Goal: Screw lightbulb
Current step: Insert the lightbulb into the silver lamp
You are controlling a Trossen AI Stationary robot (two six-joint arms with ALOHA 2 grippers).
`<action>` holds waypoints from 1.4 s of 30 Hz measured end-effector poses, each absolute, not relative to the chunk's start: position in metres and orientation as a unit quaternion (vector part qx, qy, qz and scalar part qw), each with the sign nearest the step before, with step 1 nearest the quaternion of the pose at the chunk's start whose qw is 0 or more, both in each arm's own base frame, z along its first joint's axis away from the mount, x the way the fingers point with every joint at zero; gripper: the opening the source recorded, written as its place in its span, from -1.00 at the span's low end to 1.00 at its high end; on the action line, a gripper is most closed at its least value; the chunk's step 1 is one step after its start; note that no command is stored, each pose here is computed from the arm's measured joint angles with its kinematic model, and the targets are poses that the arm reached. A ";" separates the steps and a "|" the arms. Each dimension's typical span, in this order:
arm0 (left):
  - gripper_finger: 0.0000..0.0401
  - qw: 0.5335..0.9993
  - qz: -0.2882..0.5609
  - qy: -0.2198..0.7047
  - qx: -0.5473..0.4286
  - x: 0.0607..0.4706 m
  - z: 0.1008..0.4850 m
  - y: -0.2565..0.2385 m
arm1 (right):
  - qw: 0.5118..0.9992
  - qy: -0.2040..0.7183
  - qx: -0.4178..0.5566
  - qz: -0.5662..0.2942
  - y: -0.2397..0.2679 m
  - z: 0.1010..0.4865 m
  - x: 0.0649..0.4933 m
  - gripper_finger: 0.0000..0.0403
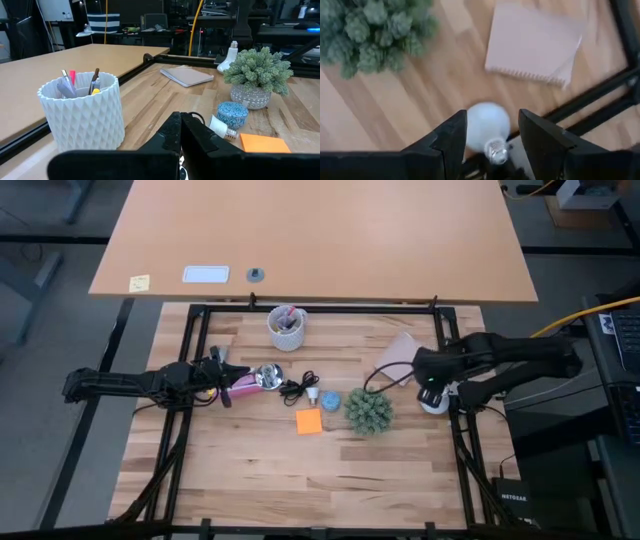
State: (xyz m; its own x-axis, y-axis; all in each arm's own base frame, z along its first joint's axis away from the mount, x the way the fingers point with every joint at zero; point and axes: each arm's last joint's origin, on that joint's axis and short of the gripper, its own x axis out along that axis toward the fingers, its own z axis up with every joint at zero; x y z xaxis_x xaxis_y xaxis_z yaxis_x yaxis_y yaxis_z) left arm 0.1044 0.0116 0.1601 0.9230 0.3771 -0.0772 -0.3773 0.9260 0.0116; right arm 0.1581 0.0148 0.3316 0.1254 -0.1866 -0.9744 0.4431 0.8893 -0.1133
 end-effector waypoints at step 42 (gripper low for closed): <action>-1.00 0.981 0.192 0.039 -0.002 0.104 0.160 0.012 | 0.568 0.758 0.106 -0.303 0.014 0.228 0.140 -0.09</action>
